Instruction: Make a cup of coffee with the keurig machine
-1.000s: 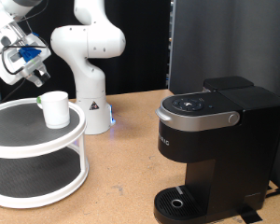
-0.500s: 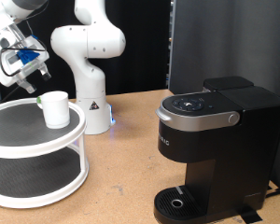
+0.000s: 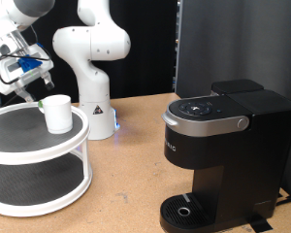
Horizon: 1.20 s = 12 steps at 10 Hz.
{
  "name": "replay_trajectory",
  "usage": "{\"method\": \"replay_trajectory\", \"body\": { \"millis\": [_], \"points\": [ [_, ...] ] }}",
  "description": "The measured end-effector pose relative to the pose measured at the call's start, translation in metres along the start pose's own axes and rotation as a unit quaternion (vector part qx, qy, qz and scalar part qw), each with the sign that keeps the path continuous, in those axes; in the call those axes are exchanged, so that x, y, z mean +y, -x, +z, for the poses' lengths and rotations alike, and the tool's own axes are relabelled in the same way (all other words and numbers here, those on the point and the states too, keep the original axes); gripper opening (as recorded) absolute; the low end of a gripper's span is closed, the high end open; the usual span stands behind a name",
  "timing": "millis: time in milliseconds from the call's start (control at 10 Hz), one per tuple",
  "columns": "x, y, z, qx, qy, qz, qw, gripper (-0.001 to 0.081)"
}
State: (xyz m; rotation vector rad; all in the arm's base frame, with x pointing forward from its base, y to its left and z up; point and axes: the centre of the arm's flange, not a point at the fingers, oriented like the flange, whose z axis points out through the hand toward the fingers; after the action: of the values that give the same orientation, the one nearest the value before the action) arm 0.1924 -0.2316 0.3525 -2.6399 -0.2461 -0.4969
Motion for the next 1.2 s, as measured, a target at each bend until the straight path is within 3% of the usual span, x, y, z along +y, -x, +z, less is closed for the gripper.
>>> {"method": "replay_trajectory", "body": {
  "millis": [1200],
  "points": [
    [0.009, 0.002, 0.030, 0.037, -0.008, 0.079, 0.9961, 0.0805]
  ]
}}
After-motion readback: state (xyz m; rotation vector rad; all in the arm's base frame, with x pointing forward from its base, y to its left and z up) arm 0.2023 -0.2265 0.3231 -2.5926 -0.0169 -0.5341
